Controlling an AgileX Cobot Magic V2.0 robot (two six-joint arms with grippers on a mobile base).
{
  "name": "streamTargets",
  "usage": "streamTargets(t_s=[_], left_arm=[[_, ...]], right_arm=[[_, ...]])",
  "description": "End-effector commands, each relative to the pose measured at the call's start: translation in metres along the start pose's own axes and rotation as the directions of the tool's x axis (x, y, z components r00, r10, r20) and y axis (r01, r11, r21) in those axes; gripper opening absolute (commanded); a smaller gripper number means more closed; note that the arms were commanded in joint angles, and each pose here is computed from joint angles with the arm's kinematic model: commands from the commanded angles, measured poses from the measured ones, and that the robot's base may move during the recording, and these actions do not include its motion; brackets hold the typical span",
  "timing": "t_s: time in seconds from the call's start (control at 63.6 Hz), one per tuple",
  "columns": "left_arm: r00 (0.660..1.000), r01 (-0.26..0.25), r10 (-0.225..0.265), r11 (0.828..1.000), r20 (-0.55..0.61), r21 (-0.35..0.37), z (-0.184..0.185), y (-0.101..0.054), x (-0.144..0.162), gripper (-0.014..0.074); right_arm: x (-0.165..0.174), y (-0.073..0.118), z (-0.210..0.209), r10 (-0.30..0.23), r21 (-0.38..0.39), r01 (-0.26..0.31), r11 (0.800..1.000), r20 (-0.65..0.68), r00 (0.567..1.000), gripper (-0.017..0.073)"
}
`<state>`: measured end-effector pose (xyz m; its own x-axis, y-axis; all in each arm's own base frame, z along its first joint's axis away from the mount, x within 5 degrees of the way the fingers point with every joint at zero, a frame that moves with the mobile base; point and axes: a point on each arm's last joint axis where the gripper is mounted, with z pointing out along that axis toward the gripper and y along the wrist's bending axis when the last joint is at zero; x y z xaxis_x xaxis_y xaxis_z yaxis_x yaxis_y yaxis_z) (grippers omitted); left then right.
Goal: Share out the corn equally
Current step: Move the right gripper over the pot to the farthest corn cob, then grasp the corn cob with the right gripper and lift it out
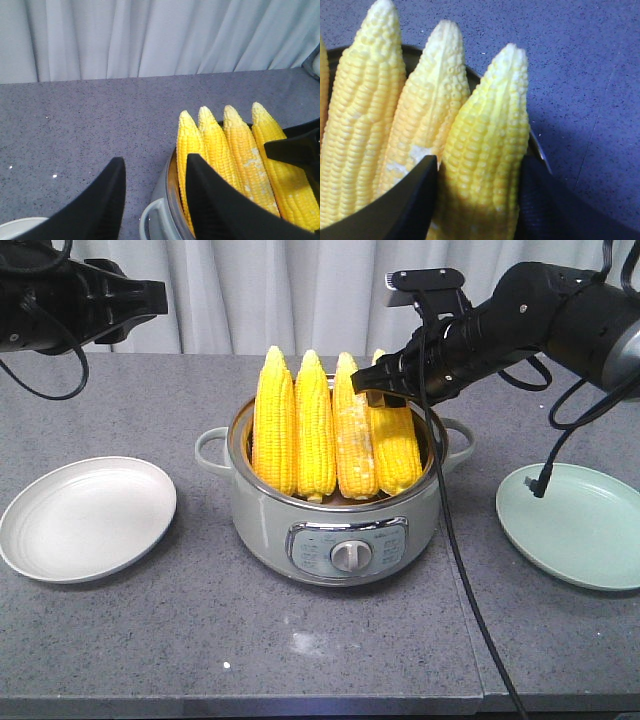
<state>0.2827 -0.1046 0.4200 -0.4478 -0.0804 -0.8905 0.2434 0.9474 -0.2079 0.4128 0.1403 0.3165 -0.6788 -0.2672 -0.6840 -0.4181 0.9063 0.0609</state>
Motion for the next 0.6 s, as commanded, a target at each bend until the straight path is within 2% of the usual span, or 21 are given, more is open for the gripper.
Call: streamTargets(t_s=[0.0, 0.173, 0.267, 0.425, 0.582], left_arm=[[0.993, 0.002, -0.006, 0.999, 0.115, 0.037, -0.016, -0.006, -0.018, 0.0293], [0.993, 0.000, -0.005, 0.999, 0.116, 0.037, -0.016, -0.006, -0.018, 0.0293], [0.992, -0.002, -0.003, 0.999, 0.125, 0.038, -0.016, -0.006, -0.019, 0.0292], [0.992, 0.001, -0.006, 0.999, 0.126, 0.039, -0.015, -0.006, -0.019, 0.0292], [0.991, 0.000, -0.005, 0.999, 0.133, 0.041, -0.016, -0.006, -0.019, 0.0292]], right_arm=[[-0.018, 0.008, -0.027, -0.018, -0.006, 0.019, 1.000, 0.114, 0.993, 0.0260], [-0.019, 0.009, -0.033, -0.021, -0.007, 0.022, 1.000, 0.116, 0.993, 0.0107], [-0.024, 0.010, -0.054, -0.033, 0.003, 0.033, 0.999, 0.165, 0.986, 0.0039], [-0.036, 0.013, -0.119, -0.107, 0.084, 0.085, 0.993, 0.310, 0.945, -0.0007], [-0.036, 0.014, -0.202, -0.141, 0.147, 0.080, 0.986, 0.466, 0.874, -0.0006]])
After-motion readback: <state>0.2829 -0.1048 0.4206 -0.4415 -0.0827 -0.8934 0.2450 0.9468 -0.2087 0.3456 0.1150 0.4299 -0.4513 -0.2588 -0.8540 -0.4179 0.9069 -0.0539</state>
